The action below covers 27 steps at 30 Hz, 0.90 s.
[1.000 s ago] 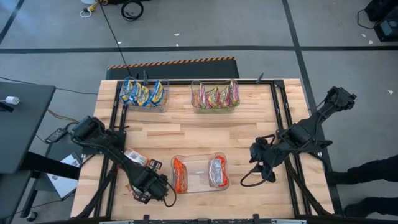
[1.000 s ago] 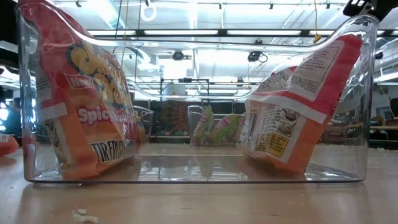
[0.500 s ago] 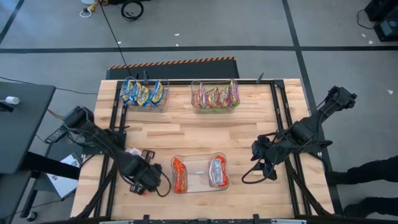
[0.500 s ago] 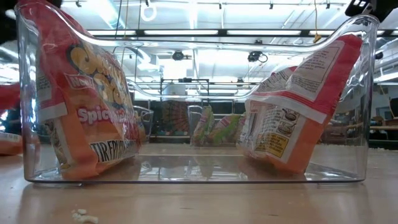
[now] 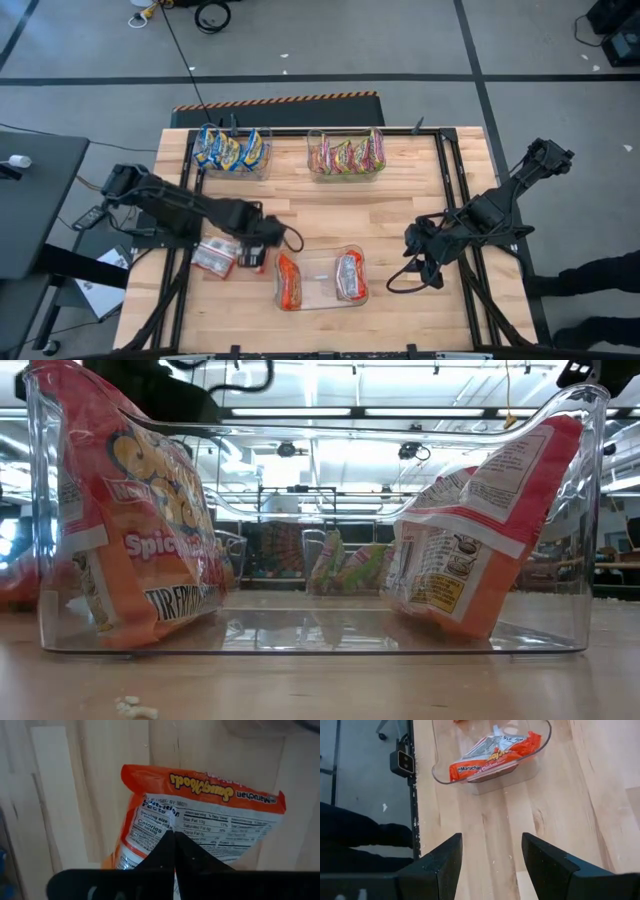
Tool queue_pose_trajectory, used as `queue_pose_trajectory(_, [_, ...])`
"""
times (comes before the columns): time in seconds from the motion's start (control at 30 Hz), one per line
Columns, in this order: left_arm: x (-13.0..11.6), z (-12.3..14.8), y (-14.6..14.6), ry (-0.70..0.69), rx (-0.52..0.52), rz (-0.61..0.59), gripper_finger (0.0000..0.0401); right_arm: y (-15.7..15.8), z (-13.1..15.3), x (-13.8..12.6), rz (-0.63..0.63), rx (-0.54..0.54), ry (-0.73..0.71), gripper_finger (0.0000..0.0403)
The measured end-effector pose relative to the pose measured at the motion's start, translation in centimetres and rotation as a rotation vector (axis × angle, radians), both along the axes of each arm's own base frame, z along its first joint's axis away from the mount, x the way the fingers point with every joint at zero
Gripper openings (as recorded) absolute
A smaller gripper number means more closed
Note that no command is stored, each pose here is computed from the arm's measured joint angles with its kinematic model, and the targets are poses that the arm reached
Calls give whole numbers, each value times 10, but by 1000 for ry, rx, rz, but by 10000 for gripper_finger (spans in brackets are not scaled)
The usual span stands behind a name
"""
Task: Sort Maruchan noodles
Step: Put the orange noodle pack into the bottom transparent bin
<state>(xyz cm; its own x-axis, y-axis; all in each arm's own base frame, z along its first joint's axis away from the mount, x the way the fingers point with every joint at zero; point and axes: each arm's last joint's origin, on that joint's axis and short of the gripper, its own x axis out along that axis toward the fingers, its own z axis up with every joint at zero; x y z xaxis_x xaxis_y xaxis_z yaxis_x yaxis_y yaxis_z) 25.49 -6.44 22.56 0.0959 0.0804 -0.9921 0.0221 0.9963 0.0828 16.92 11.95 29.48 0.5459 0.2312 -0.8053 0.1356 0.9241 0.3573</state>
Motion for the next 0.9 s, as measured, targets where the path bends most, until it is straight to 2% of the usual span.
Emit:
queue_pose_trajectory(0.2, [2,1,7,11,-46,-30,1,0,0,0,-26,19,7,210])
queue_pose_trajectory(0.33, [0,6,-11,23,-189,-70,1,0,0,0,-26,23,4,210])
queue_pose_trajectory(0.4, [-4,6,-24,42,-220,-94,8,0,0,0,-21,19,2,210])
queue_pose_trajectory(0.5, [-10,6,-36,38,-145,-125,33,0,0,0,-19,11,-2,210])
queue_pose_trajectory(0.6, [-12,6,-41,3,-63,-99,60,0,0,1,-40,-5,-15,210])
queue_pose_trajectory(0.73, [-14,6,-50,-15,-67,-143,101,-1,0,1,-41,-13,-19,210])
queue_pose_trajectory(0.9, [-15,2,-52,-30,-63,-157,177,-1,0,1,-24,-26,-23,210])
